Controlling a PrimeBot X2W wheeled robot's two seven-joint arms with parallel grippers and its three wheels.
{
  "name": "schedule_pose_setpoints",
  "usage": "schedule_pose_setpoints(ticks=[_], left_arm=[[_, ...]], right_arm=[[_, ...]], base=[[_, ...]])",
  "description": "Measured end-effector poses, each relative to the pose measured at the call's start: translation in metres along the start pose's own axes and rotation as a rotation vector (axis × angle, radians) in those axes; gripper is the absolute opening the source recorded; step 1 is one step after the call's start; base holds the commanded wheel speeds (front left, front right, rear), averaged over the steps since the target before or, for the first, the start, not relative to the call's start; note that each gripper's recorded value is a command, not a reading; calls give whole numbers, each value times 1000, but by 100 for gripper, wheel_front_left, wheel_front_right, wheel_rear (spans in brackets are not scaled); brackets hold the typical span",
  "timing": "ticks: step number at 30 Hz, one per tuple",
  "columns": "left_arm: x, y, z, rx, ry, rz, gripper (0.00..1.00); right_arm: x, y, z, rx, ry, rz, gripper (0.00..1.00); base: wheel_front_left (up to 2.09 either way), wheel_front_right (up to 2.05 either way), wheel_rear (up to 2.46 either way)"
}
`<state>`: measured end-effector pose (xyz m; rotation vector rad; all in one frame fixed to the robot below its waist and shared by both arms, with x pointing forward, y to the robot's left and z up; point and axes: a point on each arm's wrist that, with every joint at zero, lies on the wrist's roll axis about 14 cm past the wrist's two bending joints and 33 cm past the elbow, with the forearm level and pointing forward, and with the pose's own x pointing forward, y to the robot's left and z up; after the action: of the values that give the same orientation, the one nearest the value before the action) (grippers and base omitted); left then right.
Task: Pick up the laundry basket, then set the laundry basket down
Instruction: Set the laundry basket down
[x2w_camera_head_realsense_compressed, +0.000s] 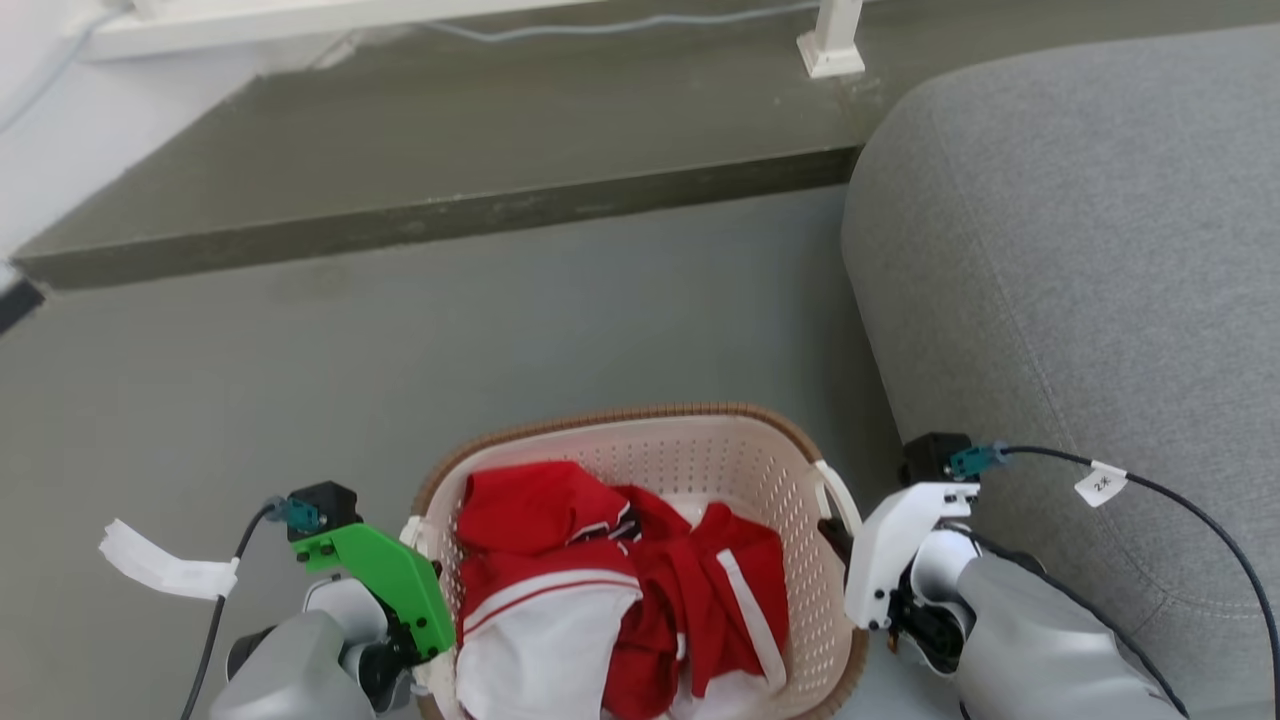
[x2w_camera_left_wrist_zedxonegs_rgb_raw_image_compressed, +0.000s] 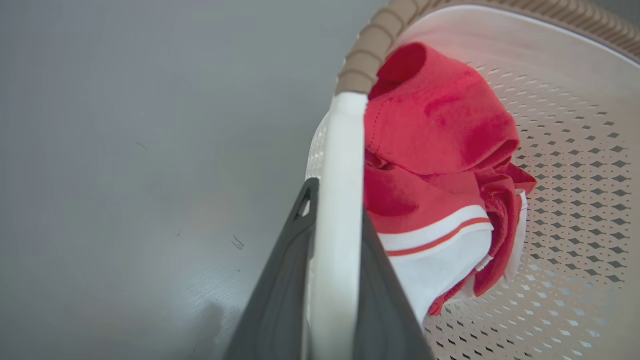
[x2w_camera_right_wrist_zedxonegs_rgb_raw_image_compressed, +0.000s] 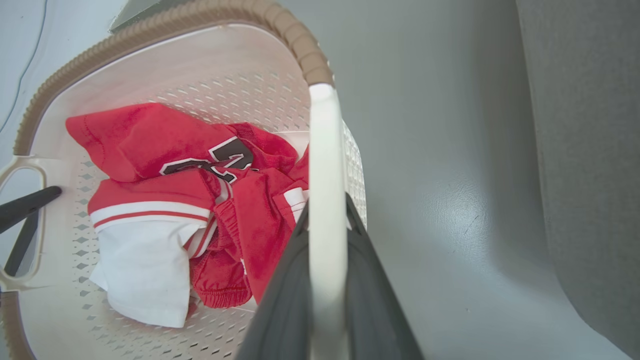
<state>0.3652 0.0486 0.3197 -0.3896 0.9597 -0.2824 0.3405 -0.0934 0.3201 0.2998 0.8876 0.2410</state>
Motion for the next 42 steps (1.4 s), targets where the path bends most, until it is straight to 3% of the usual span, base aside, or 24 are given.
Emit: schedule_pose_setpoints(ticks=[42], left_arm=[[100,41,28,-15,-27,50,0]], right_arm=[[99,-28,25,-70,-18,7,0]], base=[[0,0,0]])
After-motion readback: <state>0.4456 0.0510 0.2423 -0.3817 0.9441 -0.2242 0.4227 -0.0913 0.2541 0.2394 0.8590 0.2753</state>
